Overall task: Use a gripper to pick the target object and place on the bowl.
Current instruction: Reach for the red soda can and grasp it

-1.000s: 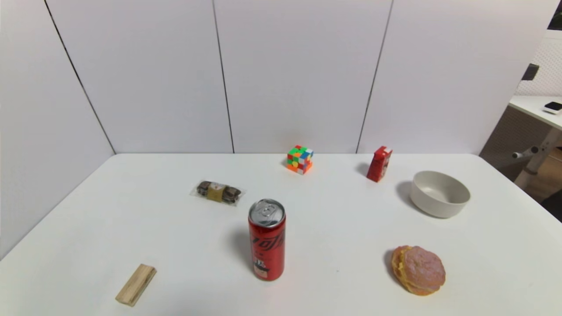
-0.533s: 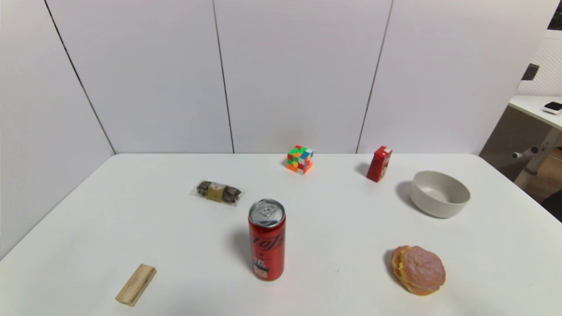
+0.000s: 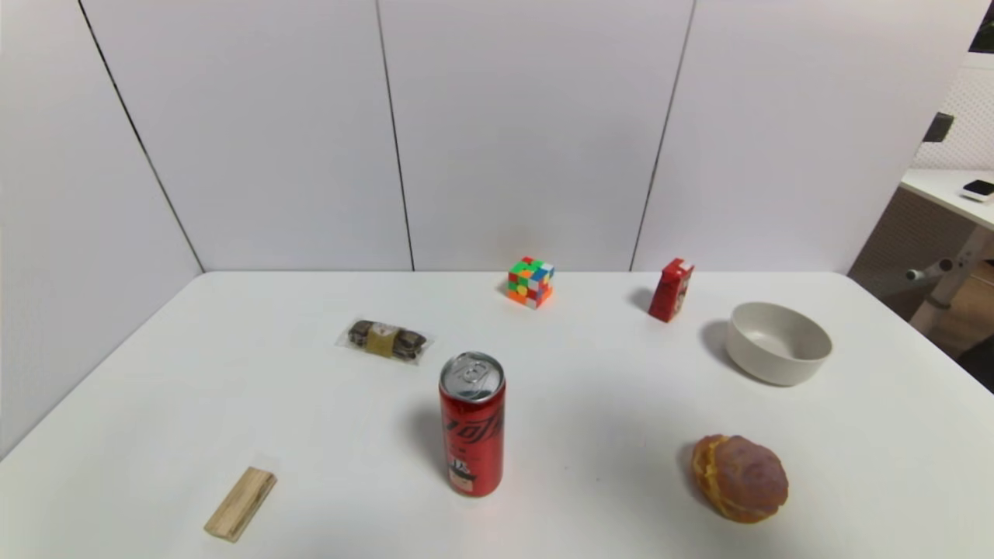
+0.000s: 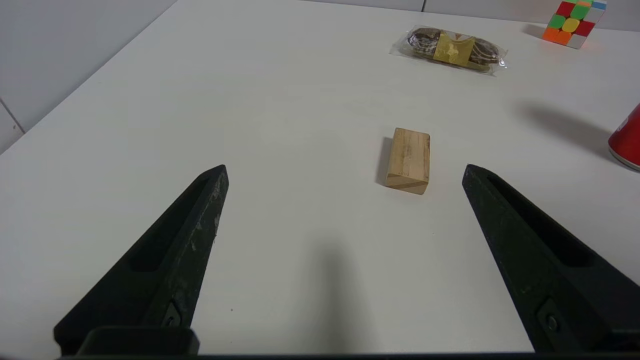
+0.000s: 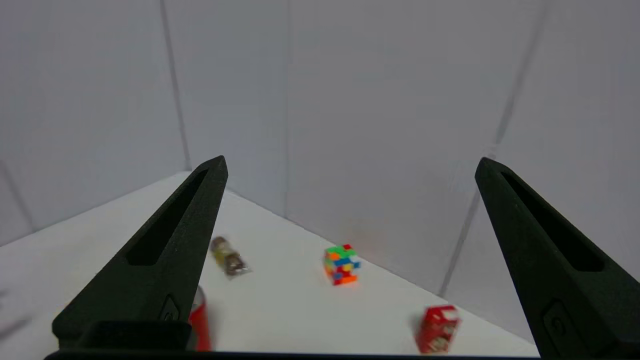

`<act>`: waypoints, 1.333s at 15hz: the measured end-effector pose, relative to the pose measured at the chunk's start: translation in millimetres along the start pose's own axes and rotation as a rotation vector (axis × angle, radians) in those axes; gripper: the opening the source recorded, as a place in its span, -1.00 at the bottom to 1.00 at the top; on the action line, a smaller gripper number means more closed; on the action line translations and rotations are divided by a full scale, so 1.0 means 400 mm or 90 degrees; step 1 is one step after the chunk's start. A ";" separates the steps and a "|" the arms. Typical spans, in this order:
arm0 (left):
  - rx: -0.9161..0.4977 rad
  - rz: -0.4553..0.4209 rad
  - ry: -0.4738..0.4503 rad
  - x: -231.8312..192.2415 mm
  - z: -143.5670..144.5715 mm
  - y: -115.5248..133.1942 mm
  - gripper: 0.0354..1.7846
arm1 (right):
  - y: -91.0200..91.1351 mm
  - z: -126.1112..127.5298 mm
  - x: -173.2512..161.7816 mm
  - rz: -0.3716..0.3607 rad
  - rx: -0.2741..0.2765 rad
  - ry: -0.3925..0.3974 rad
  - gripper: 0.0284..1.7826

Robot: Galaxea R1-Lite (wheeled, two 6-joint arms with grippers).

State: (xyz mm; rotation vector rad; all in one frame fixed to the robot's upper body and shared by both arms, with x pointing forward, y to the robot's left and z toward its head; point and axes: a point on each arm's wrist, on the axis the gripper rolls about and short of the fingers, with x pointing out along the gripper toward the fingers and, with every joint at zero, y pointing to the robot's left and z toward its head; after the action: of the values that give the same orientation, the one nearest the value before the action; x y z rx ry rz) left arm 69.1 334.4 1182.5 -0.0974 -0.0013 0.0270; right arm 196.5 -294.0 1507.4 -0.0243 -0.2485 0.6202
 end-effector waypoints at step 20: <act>0.000 0.000 0.000 0.000 0.000 0.000 0.89 | 0.270 -0.532 0.321 0.356 0.106 0.177 0.92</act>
State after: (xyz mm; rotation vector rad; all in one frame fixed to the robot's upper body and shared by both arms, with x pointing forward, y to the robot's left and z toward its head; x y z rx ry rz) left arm 69.1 334.4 1182.5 -0.0977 -0.0013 0.0274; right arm 286.0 -120.7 1319.3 -0.0201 0.0883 1.1810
